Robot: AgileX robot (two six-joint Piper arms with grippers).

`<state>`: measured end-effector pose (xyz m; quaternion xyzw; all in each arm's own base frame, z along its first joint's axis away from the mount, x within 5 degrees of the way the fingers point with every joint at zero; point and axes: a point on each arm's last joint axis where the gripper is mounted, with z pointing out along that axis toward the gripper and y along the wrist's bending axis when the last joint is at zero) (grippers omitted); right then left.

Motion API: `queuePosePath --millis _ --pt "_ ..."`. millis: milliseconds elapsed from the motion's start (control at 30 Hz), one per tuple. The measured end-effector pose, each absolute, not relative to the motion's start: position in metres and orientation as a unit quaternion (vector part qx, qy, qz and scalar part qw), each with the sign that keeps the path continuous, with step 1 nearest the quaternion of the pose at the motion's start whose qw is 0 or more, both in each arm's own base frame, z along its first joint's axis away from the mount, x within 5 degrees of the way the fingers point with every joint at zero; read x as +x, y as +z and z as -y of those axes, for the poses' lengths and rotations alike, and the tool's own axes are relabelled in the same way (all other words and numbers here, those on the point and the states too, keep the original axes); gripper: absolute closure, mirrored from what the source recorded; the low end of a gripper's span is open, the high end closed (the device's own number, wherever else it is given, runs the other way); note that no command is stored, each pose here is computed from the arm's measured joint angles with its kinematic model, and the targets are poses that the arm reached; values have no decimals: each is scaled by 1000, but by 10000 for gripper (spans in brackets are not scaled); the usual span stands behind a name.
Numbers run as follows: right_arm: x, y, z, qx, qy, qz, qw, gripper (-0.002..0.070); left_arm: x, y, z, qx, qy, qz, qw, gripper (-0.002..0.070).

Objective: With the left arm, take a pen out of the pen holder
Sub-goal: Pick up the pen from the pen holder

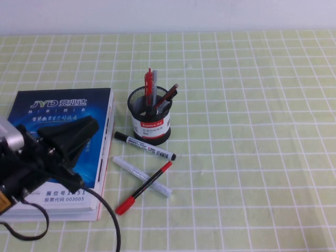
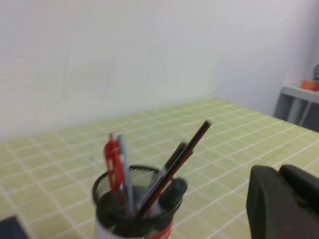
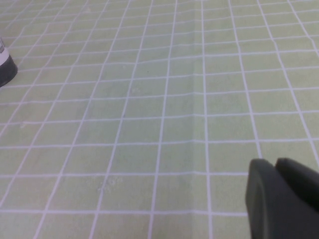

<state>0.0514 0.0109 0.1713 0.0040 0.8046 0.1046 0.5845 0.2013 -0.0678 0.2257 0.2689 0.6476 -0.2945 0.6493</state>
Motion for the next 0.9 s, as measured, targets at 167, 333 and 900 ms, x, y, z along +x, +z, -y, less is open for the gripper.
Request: queuePosePath --millis 167,333,900 --pt "51 171 -11 4 105 -805 584 691 220 254 86 297 -321 -622 650 675" --pt "51 171 -11 4 105 -805 584 691 232 267 109 309 -294 -639 639 675" --pt "51 171 -11 4 105 -805 584 691 267 209 142 205 -352 -671 619 675"
